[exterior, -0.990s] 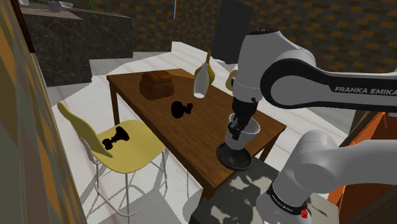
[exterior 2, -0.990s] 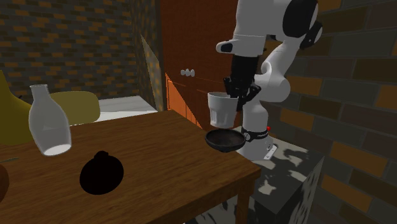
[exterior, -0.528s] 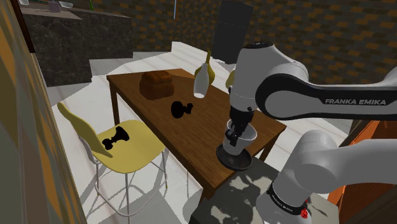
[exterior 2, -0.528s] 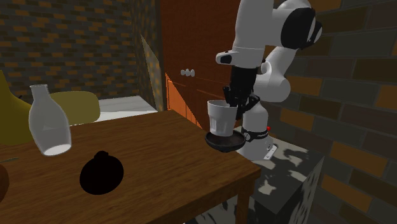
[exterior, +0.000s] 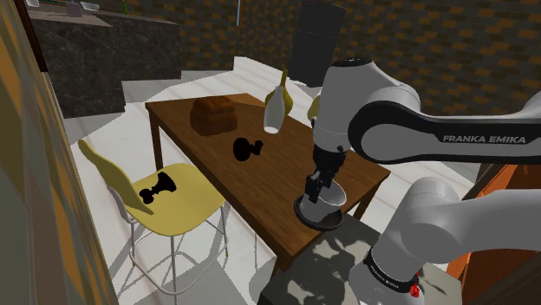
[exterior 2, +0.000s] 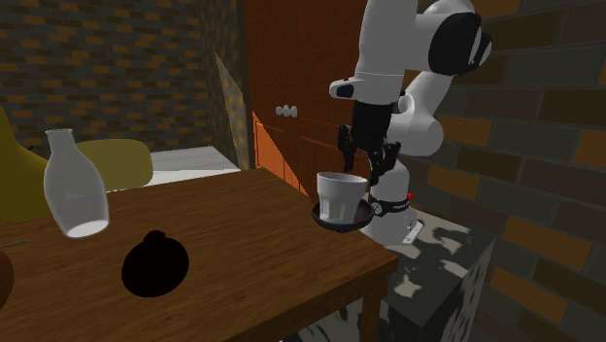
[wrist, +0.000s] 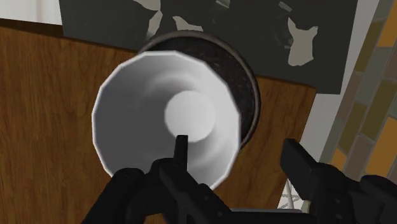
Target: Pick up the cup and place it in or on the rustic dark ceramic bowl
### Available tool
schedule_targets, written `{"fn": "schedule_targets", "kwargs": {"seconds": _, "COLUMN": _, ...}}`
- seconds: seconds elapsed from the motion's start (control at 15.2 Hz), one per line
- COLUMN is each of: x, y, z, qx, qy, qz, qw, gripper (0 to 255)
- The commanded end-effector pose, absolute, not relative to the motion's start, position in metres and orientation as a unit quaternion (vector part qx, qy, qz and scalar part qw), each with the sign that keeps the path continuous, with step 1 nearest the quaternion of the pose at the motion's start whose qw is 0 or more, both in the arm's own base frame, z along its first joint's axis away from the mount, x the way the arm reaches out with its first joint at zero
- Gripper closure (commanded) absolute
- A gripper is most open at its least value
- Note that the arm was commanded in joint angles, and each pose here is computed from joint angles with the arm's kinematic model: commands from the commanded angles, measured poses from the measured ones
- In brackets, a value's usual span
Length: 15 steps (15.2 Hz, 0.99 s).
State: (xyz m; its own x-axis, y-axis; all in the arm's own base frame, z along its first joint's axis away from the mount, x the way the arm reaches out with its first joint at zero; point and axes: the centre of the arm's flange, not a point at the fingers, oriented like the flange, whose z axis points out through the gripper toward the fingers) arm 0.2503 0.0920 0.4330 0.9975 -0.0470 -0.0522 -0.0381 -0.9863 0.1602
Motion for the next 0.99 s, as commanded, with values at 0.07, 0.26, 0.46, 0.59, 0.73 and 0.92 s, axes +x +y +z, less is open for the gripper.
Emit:
{"fn": "schedule_targets", "kwargs": {"seconds": 0.07, "x": 0.25, "y": 0.092, "z": 0.433, "qx": 0.996, "qy": -0.021, "qz": -0.028, "qw": 0.08, "gripper": 0}}
{"fn": "schedule_targets", "kwargs": {"seconds": 0.26, "x": 0.251, "y": 0.094, "z": 0.446, "qx": 0.996, "qy": -0.021, "qz": -0.028, "qw": 0.08, "gripper": 0}}
{"fn": "schedule_targets", "kwargs": {"seconds": 0.46, "x": 0.253, "y": 0.1, "z": 0.482, "qx": 0.996, "qy": -0.021, "qz": -0.028, "qw": 0.08, "gripper": 0}}
{"fn": "schedule_targets", "kwargs": {"seconds": 0.59, "x": 0.253, "y": 0.1, "z": 0.482, "qx": 0.996, "qy": -0.021, "qz": -0.028, "qw": 0.08, "gripper": 0}}
{"fn": "schedule_targets", "kwargs": {"seconds": 0.73, "x": 0.253, "y": 0.1, "z": 0.482, "qx": 0.996, "qy": -0.021, "qz": -0.028, "qw": 0.08, "gripper": 0}}
{"fn": "schedule_targets", "kwargs": {"seconds": 0.92, "x": 0.253, "y": 0.1, "z": 0.482, "qx": 0.996, "qy": -0.021, "qz": -0.028, "qw": 0.08, "gripper": 0}}
